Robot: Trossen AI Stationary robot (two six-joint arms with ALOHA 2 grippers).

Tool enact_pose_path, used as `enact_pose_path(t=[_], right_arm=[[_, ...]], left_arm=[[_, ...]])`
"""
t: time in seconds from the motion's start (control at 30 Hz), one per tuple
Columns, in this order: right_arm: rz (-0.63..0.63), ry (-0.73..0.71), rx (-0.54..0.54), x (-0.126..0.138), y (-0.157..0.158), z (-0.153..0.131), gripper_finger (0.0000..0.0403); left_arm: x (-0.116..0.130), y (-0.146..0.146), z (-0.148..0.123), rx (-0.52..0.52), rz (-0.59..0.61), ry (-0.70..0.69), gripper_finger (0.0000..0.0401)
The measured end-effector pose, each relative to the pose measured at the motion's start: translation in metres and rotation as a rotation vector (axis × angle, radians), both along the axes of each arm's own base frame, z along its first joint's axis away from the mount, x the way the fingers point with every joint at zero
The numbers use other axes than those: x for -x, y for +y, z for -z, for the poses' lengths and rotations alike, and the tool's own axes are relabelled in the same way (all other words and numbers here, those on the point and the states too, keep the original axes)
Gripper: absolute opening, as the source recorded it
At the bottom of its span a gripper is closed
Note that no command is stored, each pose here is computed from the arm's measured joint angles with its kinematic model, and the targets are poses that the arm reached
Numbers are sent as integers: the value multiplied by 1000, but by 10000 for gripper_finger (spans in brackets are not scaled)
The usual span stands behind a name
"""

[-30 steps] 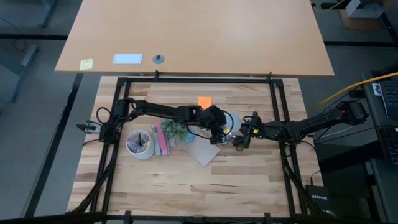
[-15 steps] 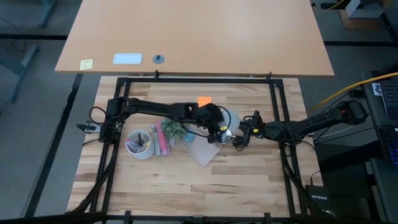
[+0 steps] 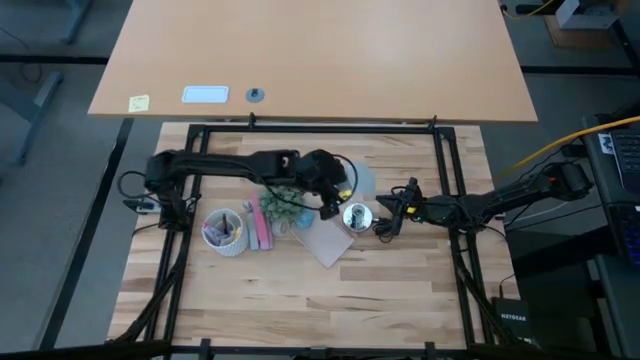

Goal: Screw lightbulb
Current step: Insert the lightbulb into the silver lamp socket

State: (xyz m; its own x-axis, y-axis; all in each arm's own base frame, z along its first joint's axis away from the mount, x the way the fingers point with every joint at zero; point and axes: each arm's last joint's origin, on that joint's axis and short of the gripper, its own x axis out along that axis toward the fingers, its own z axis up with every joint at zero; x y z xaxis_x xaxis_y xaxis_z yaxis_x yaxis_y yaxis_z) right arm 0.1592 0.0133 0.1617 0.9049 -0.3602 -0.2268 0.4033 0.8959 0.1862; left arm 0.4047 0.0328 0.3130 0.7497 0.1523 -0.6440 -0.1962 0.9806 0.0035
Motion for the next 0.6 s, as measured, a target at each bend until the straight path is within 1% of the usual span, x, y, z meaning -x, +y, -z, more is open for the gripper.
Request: enact_pose_path(t=[0.1, 0.23, 0.33, 0.43, 0.6], right_arm=[[0, 2, 0, 0, 0, 0, 5], [-9, -1, -3, 0, 0, 0, 5], [-28, 1, -8, 0, 1, 0, 5], [-39, 2, -11, 0, 1, 0, 5], [-49, -4, -15, -1, 1, 0, 5]], left_arm=[[18, 2, -21, -12, -22, -9, 138], [40, 3, -49, -17, -34, -72, 138], [54, 2, -64, -19, -36, -94, 138], [70, 1, -71, -11, -77, -60, 138], [97, 2, -75, -34, -235, 45, 138]])
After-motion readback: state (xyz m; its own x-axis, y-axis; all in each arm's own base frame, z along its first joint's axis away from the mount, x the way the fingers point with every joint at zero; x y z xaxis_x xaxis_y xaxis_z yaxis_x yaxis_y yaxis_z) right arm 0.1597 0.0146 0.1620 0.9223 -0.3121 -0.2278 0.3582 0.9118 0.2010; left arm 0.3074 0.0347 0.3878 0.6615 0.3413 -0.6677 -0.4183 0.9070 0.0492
